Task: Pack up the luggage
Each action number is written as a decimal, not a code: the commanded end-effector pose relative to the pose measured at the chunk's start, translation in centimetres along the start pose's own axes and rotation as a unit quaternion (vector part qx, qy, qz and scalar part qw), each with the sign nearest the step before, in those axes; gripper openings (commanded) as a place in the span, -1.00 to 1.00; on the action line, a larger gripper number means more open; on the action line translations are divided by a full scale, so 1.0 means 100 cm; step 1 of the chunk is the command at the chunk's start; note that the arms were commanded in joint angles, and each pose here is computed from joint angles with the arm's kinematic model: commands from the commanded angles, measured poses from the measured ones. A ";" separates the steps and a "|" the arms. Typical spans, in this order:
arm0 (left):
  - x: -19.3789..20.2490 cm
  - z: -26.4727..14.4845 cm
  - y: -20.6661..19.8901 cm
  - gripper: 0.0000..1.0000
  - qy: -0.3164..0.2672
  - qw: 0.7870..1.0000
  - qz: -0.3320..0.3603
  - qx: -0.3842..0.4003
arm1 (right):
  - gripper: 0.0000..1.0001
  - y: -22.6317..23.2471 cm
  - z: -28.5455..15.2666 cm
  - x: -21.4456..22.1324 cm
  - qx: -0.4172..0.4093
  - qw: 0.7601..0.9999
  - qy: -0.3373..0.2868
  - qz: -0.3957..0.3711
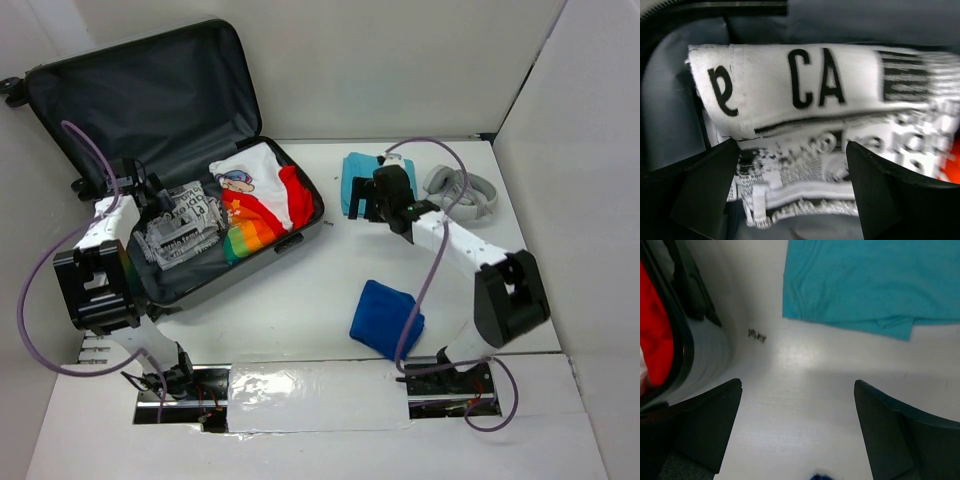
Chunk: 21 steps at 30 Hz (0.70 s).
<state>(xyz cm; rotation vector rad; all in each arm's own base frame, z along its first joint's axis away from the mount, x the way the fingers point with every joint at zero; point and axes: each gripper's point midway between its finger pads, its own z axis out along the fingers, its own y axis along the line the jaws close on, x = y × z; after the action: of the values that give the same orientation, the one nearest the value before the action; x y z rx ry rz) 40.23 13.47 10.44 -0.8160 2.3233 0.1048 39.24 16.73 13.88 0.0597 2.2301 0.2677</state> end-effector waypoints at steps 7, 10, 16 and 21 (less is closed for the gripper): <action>-0.089 -0.125 -0.062 1.00 -0.155 0.973 -0.003 0.171 | 0.91 -0.013 0.117 -0.037 0.033 0.998 0.019 -0.054; -0.081 -0.155 -0.077 1.00 -0.170 0.959 0.012 0.226 | 0.86 -0.006 0.137 -0.046 0.031 0.996 0.032 -0.071; -0.050 -0.186 -0.103 1.00 -0.171 0.944 0.037 0.281 | 0.83 -0.005 0.172 -0.026 0.021 0.993 0.061 -0.094; -0.029 -0.185 -0.099 1.00 -0.162 0.947 0.034 0.277 | 0.72 -0.010 0.184 0.006 0.025 0.990 0.091 -0.100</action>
<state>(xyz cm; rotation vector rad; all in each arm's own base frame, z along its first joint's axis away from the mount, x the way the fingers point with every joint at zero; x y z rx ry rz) 37.56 2.45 27.92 -0.4002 1.9376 -0.3212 53.63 18.55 3.22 -0.1330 2.3775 0.1206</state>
